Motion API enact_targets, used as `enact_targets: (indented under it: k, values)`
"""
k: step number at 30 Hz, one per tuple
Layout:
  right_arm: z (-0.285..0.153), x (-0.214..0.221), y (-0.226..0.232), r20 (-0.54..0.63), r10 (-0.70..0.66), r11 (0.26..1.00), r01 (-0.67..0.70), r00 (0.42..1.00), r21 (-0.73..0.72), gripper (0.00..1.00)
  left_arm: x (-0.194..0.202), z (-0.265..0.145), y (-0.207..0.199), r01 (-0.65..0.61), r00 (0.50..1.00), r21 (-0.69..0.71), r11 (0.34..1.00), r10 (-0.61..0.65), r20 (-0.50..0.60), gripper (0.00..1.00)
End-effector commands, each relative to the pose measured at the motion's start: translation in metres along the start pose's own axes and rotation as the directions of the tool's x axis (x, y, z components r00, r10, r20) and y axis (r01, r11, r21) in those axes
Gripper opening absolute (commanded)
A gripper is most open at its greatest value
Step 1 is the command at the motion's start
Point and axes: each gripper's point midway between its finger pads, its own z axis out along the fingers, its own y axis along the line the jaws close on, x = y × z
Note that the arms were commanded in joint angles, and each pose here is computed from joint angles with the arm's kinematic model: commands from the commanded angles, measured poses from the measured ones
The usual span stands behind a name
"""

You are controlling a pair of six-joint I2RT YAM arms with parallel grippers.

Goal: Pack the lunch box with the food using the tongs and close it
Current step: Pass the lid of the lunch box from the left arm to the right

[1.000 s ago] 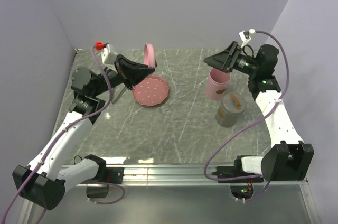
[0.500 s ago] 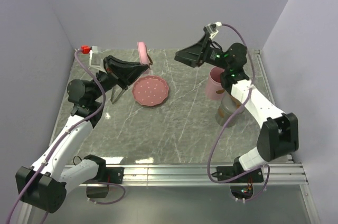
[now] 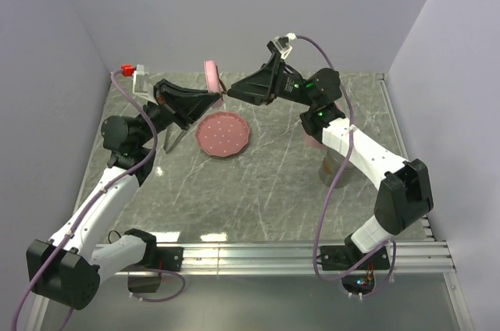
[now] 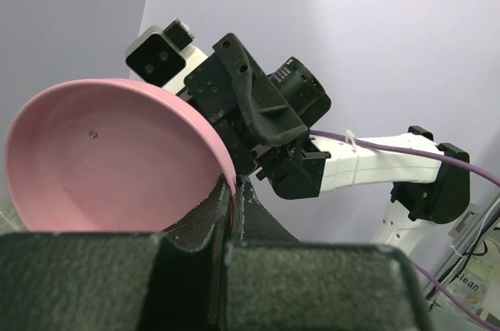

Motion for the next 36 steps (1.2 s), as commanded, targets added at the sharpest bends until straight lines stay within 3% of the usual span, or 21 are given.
enact_targets:
  k: [1, 13, 28, 31, 36]
  values:
    - [0.01, -0.007, 0.024, 0.02, -0.063, 0.995, 0.064, 0.998, -0.071, 0.68, -0.013, 0.002, -0.011, -0.037, 0.999, 0.04, 0.999, 0.035, 0.042, 0.0]
    - [0.011, -0.002, -0.009, 0.012, -0.064, 0.997, 0.063, 0.998, 0.054, 0.62, -0.019, 0.003, -0.02, -0.039, 0.998, 0.063, 0.997, 0.035, 0.05, 0.0]
    - [0.026, -0.001, 0.008, -0.003, -0.083, 0.996, 0.083, 0.997, -0.015, 0.55, -0.01, 0.005, -0.016, -0.018, 1.0, 0.065, 0.998, 0.016, 0.026, 0.0]
    - [0.027, 0.001, 0.006, -0.011, -0.079, 0.997, 0.079, 0.997, -0.016, 0.51, -0.01, 0.008, -0.016, -0.012, 1.0, 0.067, 0.998, 0.01, 0.023, 0.0]
    - [0.027, 0.002, 0.012, -0.012, -0.09, 0.996, 0.089, 0.996, -0.029, 0.32, -0.006, 0.007, -0.014, -0.005, 1.0, 0.058, 0.998, 0.004, 0.02, 0.0]
